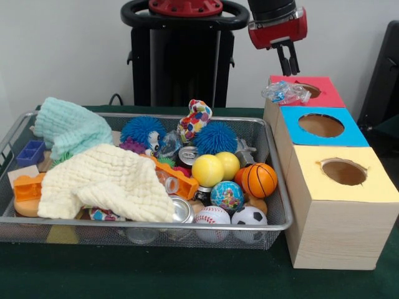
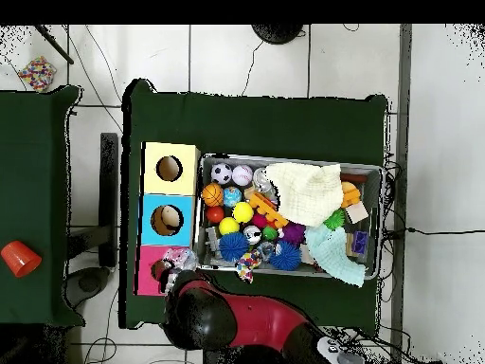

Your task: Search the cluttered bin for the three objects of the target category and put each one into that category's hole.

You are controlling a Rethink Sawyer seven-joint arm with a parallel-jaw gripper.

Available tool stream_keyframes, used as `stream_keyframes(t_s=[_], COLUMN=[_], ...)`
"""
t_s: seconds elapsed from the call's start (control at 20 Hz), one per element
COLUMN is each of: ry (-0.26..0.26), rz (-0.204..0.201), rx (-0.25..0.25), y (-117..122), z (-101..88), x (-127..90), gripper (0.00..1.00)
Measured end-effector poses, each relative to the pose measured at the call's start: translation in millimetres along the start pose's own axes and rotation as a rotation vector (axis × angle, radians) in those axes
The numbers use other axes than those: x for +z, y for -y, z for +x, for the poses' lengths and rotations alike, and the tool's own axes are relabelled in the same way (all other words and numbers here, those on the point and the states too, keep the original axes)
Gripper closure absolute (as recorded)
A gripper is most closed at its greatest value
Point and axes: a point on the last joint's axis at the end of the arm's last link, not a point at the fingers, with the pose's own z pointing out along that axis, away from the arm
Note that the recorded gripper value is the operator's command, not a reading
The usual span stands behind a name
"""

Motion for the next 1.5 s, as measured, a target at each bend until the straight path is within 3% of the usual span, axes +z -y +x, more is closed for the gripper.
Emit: stream_keyframes(t_s=[1.1,1.15,1.5], ry=[0.005,0.006,0.006], rz=[0.056,0.061,0.067], rx=[0.006,0.012,0.019], y=[3.2,5.8,9.0], z=[4.0,3.9,3.7], x=[7.8,7.5,7.1], gripper=[1.0,0.0,0.0])
